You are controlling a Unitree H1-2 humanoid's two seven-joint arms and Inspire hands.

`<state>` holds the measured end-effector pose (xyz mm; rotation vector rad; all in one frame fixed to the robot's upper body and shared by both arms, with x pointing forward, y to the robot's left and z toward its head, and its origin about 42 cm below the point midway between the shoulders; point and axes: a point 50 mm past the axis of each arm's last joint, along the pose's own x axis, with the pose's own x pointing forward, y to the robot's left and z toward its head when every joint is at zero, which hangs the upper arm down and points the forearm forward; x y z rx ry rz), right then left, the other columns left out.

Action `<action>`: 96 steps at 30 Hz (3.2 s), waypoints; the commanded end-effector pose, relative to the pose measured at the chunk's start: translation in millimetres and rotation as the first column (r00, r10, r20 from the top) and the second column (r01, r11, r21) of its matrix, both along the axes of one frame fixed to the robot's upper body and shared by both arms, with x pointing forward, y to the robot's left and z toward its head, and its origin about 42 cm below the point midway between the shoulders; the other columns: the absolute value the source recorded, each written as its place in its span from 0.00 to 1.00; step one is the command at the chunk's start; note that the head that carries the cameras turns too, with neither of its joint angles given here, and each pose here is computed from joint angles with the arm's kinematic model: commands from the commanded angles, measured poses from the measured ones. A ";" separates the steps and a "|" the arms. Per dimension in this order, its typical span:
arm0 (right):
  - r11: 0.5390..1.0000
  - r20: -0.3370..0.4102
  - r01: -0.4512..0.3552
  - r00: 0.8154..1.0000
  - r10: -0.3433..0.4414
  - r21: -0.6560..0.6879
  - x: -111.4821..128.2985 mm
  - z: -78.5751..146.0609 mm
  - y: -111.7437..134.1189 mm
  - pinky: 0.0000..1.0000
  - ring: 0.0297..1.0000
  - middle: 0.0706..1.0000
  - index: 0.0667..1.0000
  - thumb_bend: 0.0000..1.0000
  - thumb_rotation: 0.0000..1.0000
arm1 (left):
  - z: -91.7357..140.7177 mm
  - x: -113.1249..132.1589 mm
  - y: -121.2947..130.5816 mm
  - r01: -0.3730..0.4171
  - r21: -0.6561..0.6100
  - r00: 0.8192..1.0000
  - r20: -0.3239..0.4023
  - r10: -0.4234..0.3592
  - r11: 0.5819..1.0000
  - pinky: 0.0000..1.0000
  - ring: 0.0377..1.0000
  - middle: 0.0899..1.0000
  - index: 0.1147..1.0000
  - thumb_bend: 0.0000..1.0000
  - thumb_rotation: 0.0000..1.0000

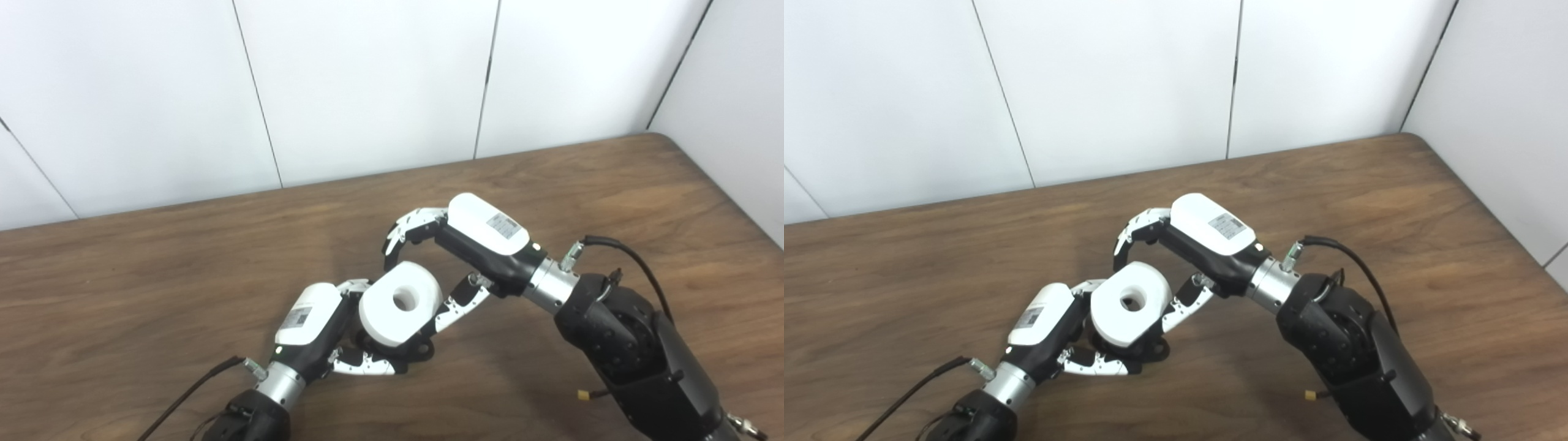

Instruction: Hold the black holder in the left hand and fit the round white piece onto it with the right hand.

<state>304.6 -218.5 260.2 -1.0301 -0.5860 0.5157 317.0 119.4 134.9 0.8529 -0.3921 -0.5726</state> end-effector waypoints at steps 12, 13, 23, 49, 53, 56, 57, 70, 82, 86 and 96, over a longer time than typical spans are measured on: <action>0.998 0.008 -0.034 0.999 0.035 -0.046 -13.3 3.3 -8.9 0.58 0.73 0.63 0.44 0.52 0.13 | 11.5 2.2 -2.6 -0.001 -0.031 1.000 0.020 0.001 1.000 0.95 0.83 0.69 0.42 0.52 0.05; 0.998 0.004 -0.034 0.999 0.034 -0.047 -13.8 2.5 -9.7 0.58 0.73 0.63 0.44 0.52 0.13 | 11.6 2.1 -2.4 -0.001 -0.030 1.000 0.020 0.002 1.000 0.95 0.83 0.69 0.42 0.52 0.05; 0.998 -0.002 -0.016 1.000 0.016 -0.054 -12.8 -0.5 -17.3 0.59 0.74 0.64 0.44 0.52 0.14 | 11.6 2.7 -1.0 -0.002 -0.031 1.000 0.024 0.003 1.000 0.95 0.83 0.69 0.42 0.52 0.05; 0.995 0.065 -0.042 0.997 0.048 -0.093 7.9 18.4 -8.1 0.61 0.74 0.64 0.44 0.52 0.13 | 11.3 -1.5 -11.1 0.008 -0.035 1.000 0.022 -0.007 0.999 0.96 0.83 0.69 0.42 0.52 0.05; 0.993 0.064 -0.058 0.996 0.065 -0.106 7.8 17.1 -6.7 0.60 0.73 0.64 0.44 0.52 0.13 | 11.5 -3.2 -14.1 0.005 -0.037 1.000 0.019 -0.004 0.999 0.95 0.82 0.68 0.42 0.52 0.05; 0.990 0.048 -0.078 0.995 0.083 -0.115 7.1 15.3 -5.7 0.60 0.74 0.64 0.44 0.52 0.13 | 11.7 -4.2 -15.3 0.005 -0.040 1.000 0.019 -0.004 0.999 0.96 0.82 0.68 0.42 0.52 0.05; 0.990 0.045 -0.084 0.995 0.090 -0.117 6.8 15.0 -5.2 0.60 0.74 0.64 0.44 0.52 0.13 | 11.6 -4.3 -15.5 0.005 -0.040 1.000 0.019 -0.004 0.999 0.96 0.82 0.68 0.42 0.52 0.05; 0.968 0.019 -0.143 0.989 0.150 -0.207 8.0 25.5 -6.0 0.60 0.74 0.62 0.44 0.52 0.13 | 12.0 -4.9 -21.3 0.000 -0.039 1.000 0.016 0.000 0.999 0.97 0.82 0.68 0.42 0.52 0.05; 0.946 -0.025 -0.173 0.985 0.173 -0.275 7.6 30.7 -12.1 0.59 0.74 0.62 0.44 0.52 0.13 | 11.9 -7.8 -28.8 -0.001 -0.043 1.000 0.017 0.002 0.999 0.97 0.82 0.68 0.42 0.52 0.05; 0.939 -0.044 -0.179 0.984 0.174 -0.295 8.3 30.1 -13.5 0.61 0.75 0.62 0.44 0.52 0.13 | 11.4 -7.9 -31.3 -0.001 -0.043 1.000 0.018 0.002 0.999 0.98 0.82 0.68 0.42 0.52 0.05; 0.926 -0.066 -0.204 0.979 0.194 -0.317 10.9 27.4 -9.4 0.61 0.76 0.62 0.44 0.52 0.13 | 10.2 -9.8 -35.7 0.007 -0.045 1.000 0.017 -0.006 0.999 0.97 0.82 0.68 0.42 0.52 0.05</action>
